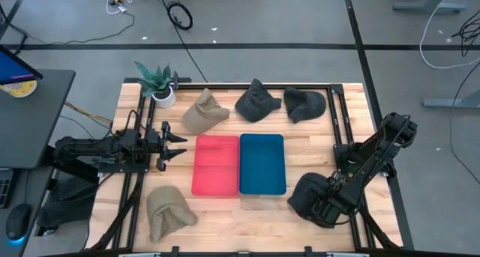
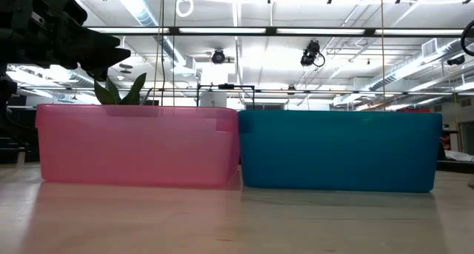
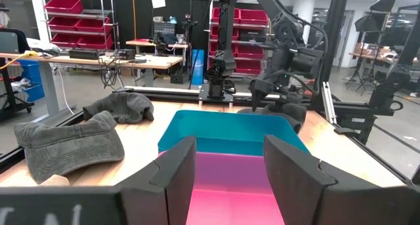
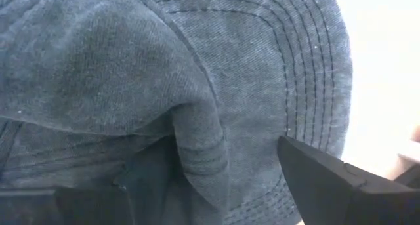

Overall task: Pick & Place hat
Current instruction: Put the bottom right black cap into the blue bin

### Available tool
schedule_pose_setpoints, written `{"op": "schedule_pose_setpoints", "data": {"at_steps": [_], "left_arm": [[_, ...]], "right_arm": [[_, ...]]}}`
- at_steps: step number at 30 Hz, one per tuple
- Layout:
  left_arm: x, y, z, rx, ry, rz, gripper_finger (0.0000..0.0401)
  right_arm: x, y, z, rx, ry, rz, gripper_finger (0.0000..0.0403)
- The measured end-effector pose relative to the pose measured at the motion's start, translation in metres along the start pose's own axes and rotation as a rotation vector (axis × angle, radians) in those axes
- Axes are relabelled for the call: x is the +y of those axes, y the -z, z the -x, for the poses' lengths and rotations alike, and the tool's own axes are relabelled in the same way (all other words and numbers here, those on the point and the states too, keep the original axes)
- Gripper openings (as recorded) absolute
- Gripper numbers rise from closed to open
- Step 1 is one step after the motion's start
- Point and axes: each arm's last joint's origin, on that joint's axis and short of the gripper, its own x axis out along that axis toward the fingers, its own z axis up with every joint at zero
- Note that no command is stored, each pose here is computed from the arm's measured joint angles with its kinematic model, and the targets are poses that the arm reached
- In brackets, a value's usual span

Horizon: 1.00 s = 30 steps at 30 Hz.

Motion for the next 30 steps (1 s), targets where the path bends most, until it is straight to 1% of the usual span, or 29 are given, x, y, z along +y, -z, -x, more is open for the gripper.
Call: {"op": "schedule_pose_setpoints", "data": {"at_steps": [16, 19, 21, 23, 25, 28, 29, 30], "left_arm": [[0.000, 0.000, 0.000, 0.001, 0.000, 0.000, 0.0183], [0.000, 0.000, 0.000, 0.000, 0.000, 0.000, 0.0183], [0.000, 0.000, 0.000, 0.001, 0.000, 0.000, 0.0183], [0.000, 0.000, 0.000, 0.001, 0.000, 0.000, 0.0183], [0.000, 0.000, 0.000, 0.000, 0.000, 0.000, 0.0183], [0.000, 0.000, 0.000, 0.001, 0.000, 0.000, 0.0183], [0.000, 0.000, 0.000, 0.001, 0.000, 0.000, 0.0183], [0.000, 0.000, 0.000, 0.000, 0.000, 0.000, 0.0183]], "right_arm": [[0.000, 0.000, -0.001, 0.006, 0.007, 0.031, 0.0278], [-0.001, 0.001, -0.001, 0.034, 0.010, 0.055, 0.0264], [-0.002, 0.001, -0.001, 0.044, 0.017, 0.056, 0.0238], [-0.002, 0.001, -0.001, 0.046, 0.021, 0.056, 0.0199], [0.000, 0.001, 0.002, 0.054, 0.015, 0.067, 0.0147], [0.003, 0.000, 0.009, 0.072, 0.015, 0.104, 0.0054], [0.003, 0.000, 0.012, 0.082, 0.026, 0.118, 0.0029], [0.003, 0.000, 0.015, 0.086, 0.041, 0.124, 0.0017]]}}
